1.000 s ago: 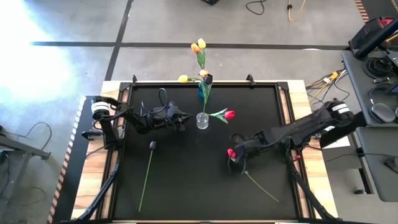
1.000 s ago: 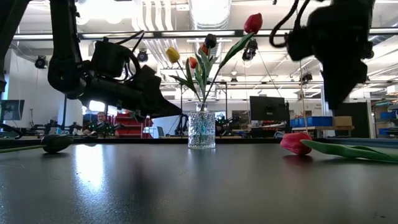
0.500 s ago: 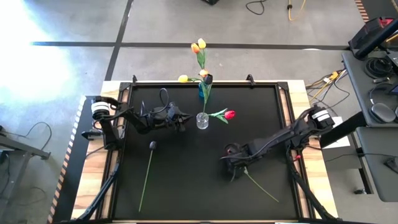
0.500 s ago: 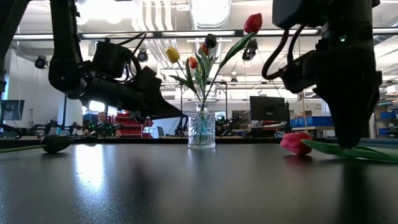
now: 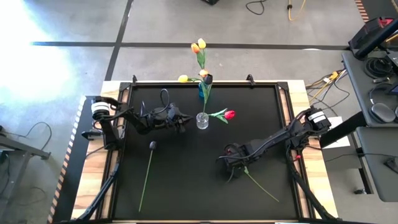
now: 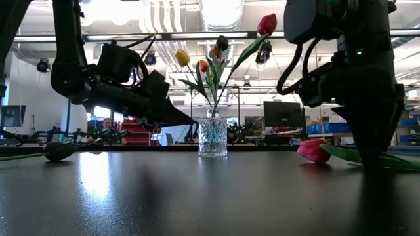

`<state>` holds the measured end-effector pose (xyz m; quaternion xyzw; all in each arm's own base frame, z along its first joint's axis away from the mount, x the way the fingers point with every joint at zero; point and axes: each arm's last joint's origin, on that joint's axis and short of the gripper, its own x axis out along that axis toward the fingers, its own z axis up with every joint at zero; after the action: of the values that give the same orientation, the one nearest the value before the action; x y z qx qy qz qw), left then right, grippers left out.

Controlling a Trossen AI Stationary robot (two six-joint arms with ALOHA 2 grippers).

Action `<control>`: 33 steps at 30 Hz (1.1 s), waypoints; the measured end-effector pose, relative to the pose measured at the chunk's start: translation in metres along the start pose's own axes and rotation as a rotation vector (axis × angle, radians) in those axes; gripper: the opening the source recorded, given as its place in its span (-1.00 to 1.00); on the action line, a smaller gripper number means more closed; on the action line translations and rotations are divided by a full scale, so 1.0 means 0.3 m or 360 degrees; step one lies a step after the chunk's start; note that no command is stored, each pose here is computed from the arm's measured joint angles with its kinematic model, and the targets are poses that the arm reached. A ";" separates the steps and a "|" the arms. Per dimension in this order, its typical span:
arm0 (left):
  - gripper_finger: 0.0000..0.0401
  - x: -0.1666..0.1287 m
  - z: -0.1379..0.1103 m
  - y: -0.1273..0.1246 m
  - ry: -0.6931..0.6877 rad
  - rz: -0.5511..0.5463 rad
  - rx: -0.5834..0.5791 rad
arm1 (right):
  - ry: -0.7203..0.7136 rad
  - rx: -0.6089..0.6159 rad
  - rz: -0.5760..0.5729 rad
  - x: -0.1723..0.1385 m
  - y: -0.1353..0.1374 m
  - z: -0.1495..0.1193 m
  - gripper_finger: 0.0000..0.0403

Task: Sort flowers into vase by color
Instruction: Put the red tulip into the transparent vase

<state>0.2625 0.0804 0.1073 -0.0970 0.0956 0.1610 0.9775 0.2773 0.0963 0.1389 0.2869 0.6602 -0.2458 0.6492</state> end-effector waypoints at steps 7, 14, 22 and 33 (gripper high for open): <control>-1.00 0.000 0.000 -0.001 -0.0003 -0.0001 -0.0001 | 0.0034 -0.0149 0.0134 -0.051 0.029 0.005 -0.78; -1.00 -0.001 0.000 -0.004 -0.0002 -0.0011 -0.0023 | -0.0118 -0.0370 0.0317 -0.188 0.098 0.046 -0.91; -1.00 -0.049 -0.002 -0.008 -0.0146 -0.0049 -0.0049 | -0.0785 -0.0542 0.0310 -0.438 0.116 0.120 -0.91; -1.00 -0.105 -0.018 -0.004 -0.0218 -0.0066 -0.0093 | -0.1800 -0.0964 0.0399 -0.701 0.197 0.184 -0.91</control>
<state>0.2326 0.0687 0.1092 -0.1162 0.0216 0.1496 0.9817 0.3565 0.0876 0.3496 -0.0073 0.2185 -0.0843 0.9722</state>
